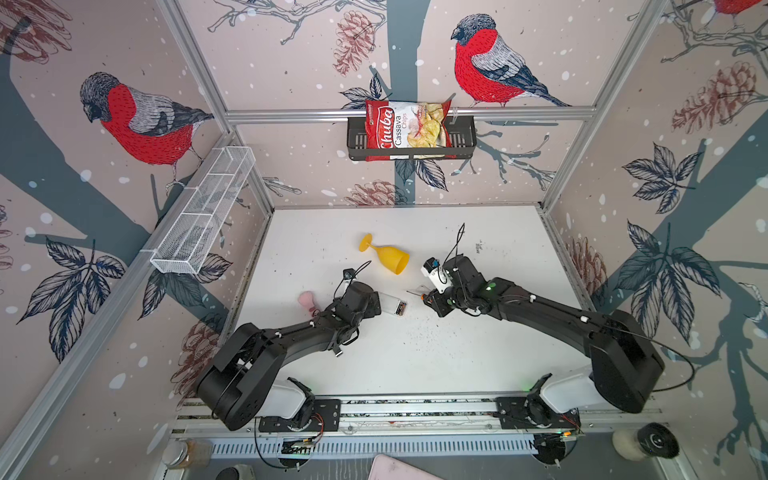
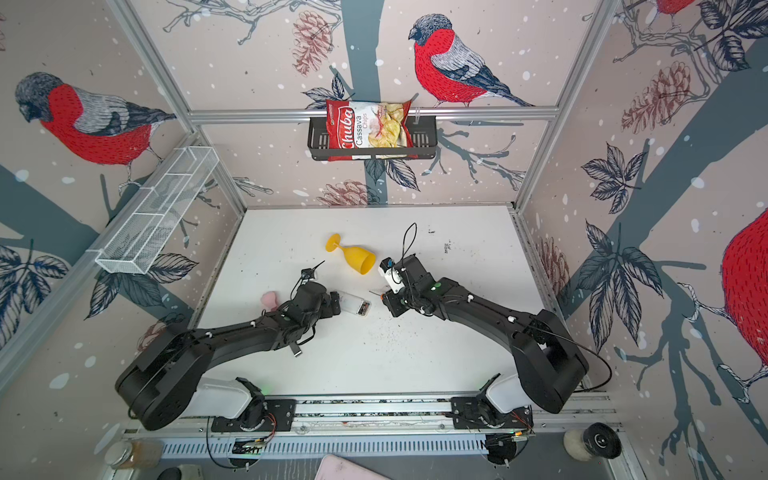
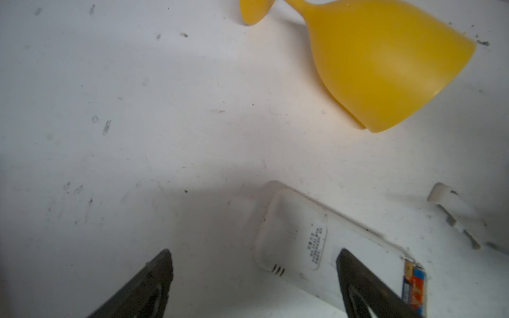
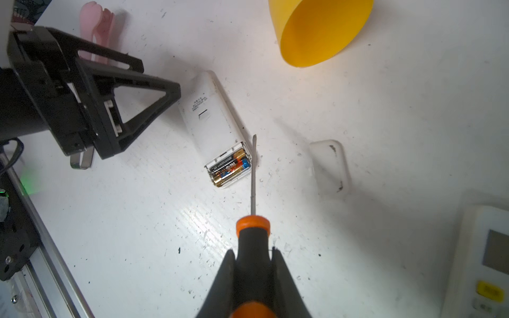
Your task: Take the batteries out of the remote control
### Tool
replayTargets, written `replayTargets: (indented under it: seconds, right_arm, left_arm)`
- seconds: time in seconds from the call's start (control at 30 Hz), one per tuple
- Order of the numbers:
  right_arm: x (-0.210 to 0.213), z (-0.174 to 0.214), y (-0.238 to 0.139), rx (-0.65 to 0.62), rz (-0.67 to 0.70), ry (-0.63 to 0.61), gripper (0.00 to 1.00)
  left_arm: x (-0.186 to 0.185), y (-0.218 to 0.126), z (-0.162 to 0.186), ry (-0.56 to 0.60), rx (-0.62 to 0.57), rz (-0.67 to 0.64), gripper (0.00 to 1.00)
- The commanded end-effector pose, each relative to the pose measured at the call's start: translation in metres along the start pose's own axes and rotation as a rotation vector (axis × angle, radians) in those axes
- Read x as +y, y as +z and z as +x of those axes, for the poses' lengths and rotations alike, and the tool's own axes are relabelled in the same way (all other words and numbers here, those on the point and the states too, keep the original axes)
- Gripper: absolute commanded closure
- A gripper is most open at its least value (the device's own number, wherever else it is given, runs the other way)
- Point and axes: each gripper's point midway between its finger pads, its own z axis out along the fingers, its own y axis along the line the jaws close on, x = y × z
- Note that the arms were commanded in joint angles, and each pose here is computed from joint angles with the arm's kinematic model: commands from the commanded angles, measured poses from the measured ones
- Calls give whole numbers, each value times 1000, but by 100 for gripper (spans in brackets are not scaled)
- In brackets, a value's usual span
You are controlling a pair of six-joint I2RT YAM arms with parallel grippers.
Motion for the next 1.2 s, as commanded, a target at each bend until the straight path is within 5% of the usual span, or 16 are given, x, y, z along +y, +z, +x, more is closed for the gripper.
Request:
replayTargets:
  seconds: [0.0, 1.17]
  right_arm:
    - [7, 5, 4, 15, -19, 2, 100]
    - [21, 29, 19, 107, 96, -128, 100]
  left_arm:
    - [-8, -3, -11, 10, -26, 26, 12]
    - [-27, 25, 3, 68, 42, 82, 27]
